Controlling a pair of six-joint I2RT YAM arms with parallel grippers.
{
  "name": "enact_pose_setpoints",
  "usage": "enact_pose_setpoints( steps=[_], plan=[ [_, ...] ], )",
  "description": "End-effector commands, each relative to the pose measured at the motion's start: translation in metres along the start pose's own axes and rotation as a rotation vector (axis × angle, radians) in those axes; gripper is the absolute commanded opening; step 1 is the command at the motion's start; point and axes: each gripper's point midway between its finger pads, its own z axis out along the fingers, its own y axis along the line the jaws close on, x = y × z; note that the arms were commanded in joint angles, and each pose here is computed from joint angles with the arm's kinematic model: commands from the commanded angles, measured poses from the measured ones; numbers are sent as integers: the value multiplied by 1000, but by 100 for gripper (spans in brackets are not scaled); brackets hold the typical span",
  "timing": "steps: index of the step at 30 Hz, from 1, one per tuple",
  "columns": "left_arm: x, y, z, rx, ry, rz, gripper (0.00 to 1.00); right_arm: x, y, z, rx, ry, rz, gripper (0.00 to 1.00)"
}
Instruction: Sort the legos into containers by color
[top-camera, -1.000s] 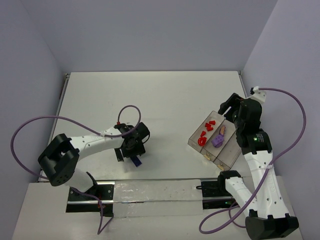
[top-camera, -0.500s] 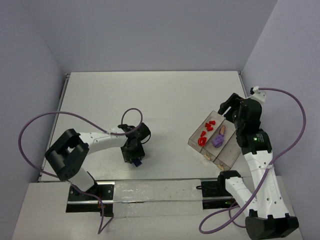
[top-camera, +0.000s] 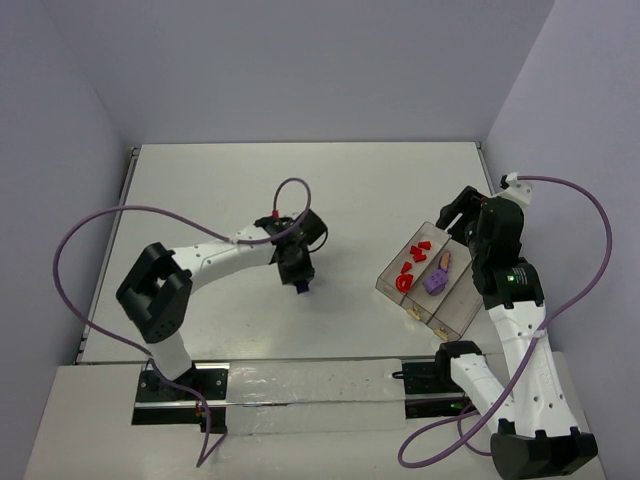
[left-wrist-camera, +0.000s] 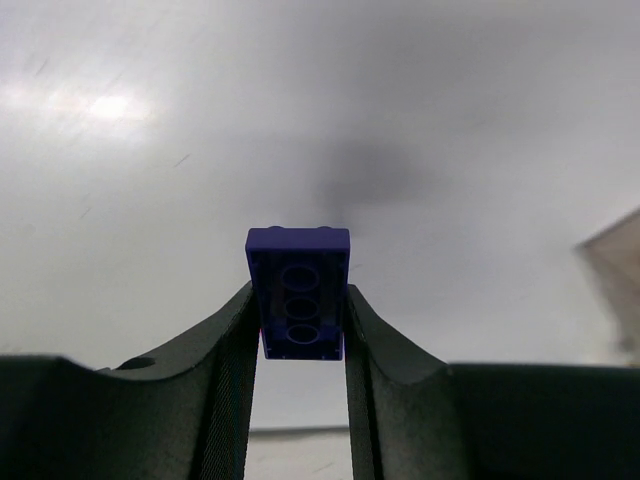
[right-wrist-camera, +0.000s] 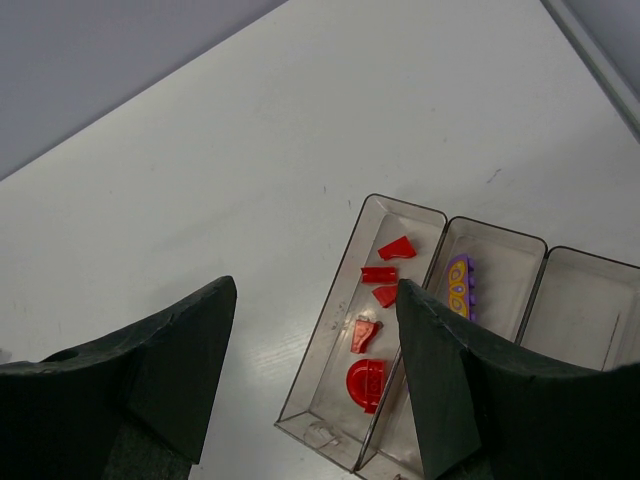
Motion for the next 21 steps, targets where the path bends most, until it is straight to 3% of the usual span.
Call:
enact_pose_setpoints(
  steps=[1,7,13,16,21],
  plan=[
    [-54,-56,-5,88,-123,55,11,-14,4,-4,-18,-54,12,73],
    [-105,-122,8,160,-181,89,11,-13,4,-9,-26,-50,7,73],
    [-111,-137,47,135,-156,115,16,-6,5,-7,-38,-29,9,73],
    [-107,-137,64,143,-145,113,25,2,10,-2,-67,2,11,73],
    [-96,-134,79,136,-109,127,55,6,14,2,-82,22,11,73]
  ],
)
